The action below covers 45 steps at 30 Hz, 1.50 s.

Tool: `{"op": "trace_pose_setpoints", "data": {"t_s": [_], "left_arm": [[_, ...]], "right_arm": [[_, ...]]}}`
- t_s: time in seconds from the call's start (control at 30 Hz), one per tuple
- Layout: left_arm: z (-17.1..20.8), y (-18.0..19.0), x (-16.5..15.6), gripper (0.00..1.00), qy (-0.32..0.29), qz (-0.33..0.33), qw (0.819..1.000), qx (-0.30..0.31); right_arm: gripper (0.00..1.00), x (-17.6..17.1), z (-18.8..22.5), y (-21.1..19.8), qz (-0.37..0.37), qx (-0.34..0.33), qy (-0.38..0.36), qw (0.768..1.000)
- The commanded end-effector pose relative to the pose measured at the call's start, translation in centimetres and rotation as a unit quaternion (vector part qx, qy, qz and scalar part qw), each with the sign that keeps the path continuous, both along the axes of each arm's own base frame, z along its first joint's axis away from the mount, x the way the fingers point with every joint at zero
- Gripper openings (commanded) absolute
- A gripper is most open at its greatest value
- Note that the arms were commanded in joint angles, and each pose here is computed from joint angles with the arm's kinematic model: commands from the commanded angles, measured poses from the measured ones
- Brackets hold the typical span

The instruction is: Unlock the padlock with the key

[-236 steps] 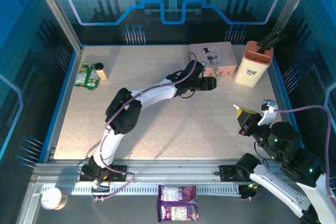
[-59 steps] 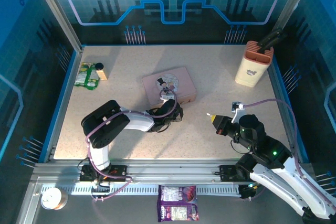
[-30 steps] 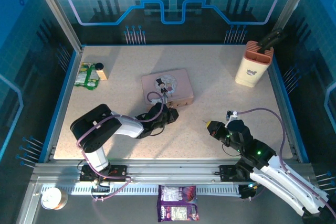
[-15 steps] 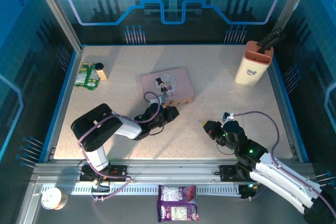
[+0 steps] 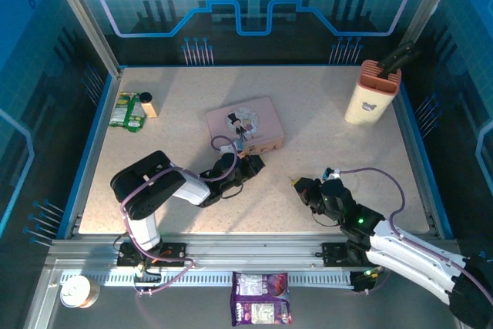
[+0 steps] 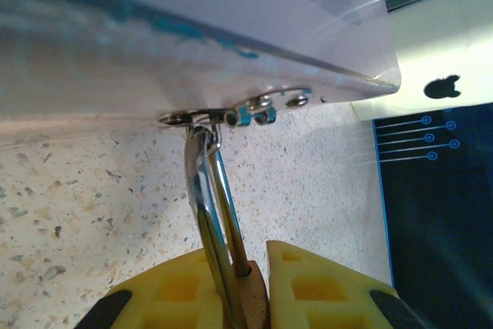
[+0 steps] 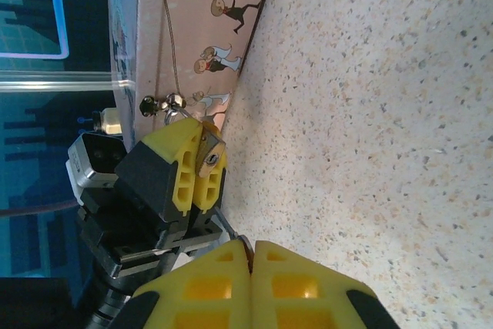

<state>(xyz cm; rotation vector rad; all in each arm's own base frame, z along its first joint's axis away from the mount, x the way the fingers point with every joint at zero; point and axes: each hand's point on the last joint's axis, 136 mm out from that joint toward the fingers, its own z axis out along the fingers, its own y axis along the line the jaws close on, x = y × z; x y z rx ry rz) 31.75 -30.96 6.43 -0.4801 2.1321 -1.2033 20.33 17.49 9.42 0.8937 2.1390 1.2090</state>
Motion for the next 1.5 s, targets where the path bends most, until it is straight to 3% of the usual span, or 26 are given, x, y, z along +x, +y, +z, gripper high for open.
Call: {"op": "trace_pose_setpoints", "data": {"t_s": [0.0,0.8,1.47], "left_arm": [[3.2,-2.9,-0.3,0.04,0.009,-0.015,0.996,-0.092],[5.8,-3.8,-1.8,0.02,-0.011,0.005,0.994,-0.105],[7.3,-5.0,-3.0,0.01,-0.018,-0.011,0.993,-0.115]], "right_arm": [[0.00,0.6,1.0,0.9,-0.019,0.030,-0.018,0.999],[0.00,0.1,-0.7,4.6,-0.021,0.085,0.077,0.993],[0.00,0.4,-1.2,5.7,-0.036,0.126,0.097,0.987]]}}
